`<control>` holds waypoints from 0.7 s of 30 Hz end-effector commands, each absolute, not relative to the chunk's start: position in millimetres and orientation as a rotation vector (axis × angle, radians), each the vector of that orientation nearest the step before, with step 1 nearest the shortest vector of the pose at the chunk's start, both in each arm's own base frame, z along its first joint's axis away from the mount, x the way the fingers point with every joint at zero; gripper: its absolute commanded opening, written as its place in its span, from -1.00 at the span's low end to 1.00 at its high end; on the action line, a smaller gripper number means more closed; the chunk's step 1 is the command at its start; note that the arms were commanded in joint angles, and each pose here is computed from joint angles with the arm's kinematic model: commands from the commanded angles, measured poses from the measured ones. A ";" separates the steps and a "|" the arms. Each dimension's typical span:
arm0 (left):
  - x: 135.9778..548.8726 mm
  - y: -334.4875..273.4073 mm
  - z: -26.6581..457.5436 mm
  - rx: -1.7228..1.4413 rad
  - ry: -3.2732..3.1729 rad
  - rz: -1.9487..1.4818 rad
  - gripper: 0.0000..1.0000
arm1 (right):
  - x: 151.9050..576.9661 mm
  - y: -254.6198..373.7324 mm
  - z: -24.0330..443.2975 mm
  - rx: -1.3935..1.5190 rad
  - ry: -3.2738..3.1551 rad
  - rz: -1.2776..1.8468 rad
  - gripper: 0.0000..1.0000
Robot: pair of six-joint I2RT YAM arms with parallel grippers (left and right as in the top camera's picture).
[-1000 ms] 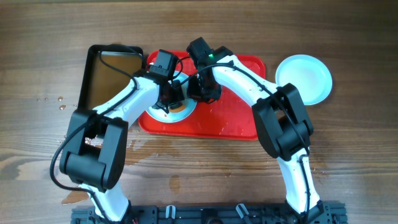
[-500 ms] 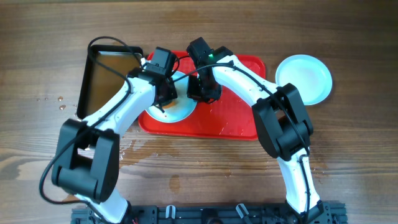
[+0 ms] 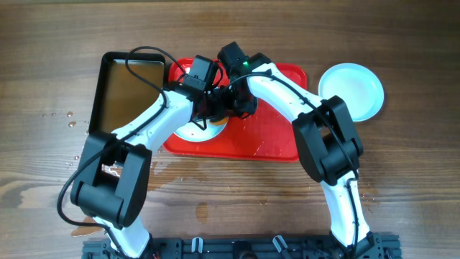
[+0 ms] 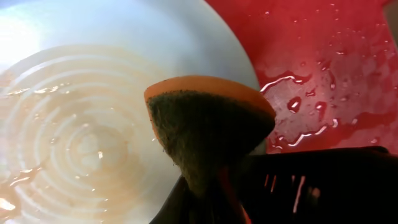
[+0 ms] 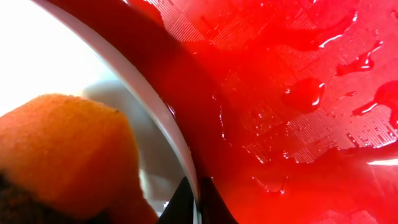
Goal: Clean dirty plates on tray and stack at the side
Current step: 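Continue scrubbing the plate with the sponge while the right gripper holds it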
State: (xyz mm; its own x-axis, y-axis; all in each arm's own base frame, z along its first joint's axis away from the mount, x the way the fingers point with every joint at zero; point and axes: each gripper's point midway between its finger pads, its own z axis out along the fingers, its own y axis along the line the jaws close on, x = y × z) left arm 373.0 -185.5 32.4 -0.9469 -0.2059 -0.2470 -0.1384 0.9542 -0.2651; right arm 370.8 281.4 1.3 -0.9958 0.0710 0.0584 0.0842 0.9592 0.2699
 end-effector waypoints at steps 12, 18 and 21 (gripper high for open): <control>366.5 -85.6 37.0 -0.364 2.741 0.331 -0.92 | 364.1 256.2 -29.9 -0.149 -3.066 -0.217 -0.91; 364.5 -121.8 40.5 -0.353 2.805 0.031 -0.92 | 364.2 256.3 -29.9 -0.149 -3.067 -0.218 -0.91; 366.9 -145.3 41.0 -0.334 2.823 -0.152 -0.92 | 364.1 256.3 -29.9 -0.149 -3.066 -0.218 -0.91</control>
